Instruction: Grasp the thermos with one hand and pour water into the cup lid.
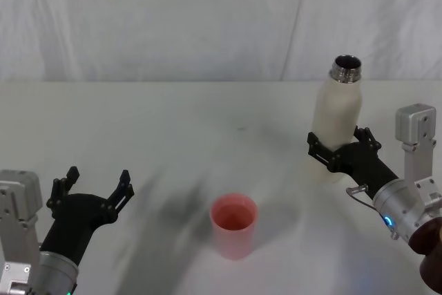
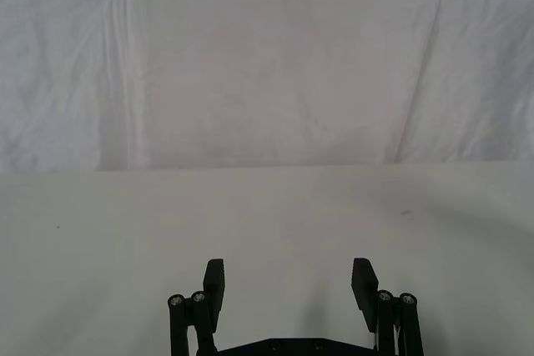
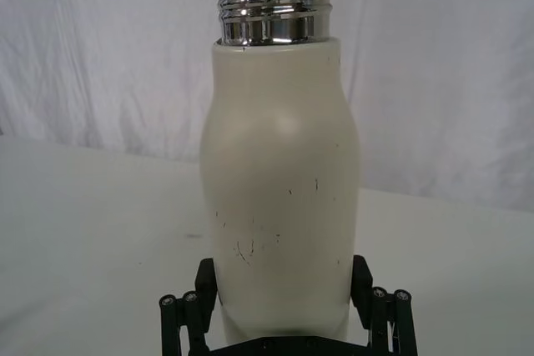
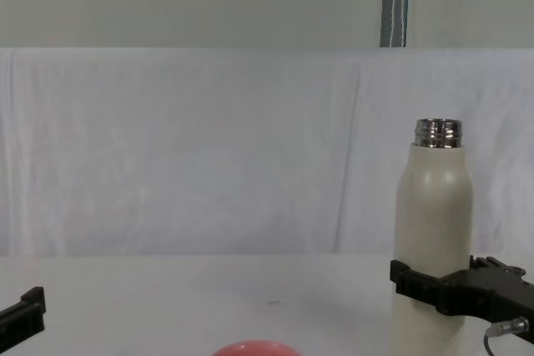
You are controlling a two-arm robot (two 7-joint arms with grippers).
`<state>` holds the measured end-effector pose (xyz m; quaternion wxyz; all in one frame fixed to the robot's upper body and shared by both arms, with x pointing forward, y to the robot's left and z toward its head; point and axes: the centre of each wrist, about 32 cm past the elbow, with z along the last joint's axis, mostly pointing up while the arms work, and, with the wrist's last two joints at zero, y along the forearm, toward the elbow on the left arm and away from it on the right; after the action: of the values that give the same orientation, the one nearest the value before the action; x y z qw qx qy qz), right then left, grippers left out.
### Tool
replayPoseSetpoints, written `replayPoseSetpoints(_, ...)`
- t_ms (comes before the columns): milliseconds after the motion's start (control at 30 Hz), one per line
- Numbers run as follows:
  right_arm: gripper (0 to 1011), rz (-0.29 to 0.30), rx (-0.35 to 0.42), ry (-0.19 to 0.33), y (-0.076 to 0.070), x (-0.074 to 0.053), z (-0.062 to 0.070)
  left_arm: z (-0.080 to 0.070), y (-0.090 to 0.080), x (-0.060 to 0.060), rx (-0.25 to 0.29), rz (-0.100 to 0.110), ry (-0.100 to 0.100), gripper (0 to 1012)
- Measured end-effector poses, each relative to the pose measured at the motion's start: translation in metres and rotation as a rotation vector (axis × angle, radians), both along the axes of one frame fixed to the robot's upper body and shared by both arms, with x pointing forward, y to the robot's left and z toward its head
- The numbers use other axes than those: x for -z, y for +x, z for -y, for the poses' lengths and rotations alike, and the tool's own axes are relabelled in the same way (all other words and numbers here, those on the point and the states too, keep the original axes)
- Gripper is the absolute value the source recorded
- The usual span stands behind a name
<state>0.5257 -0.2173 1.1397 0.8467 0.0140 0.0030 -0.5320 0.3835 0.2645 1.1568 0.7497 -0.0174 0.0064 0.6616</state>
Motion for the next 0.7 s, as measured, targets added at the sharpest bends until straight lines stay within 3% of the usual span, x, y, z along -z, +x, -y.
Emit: replayPoseSetpoints(700,1001,0.001,0.001,0.000,0.0000,-0.0002,-0.0001,0.0000,0.0000,0.0000,0.000,0.000,0.000,1001)
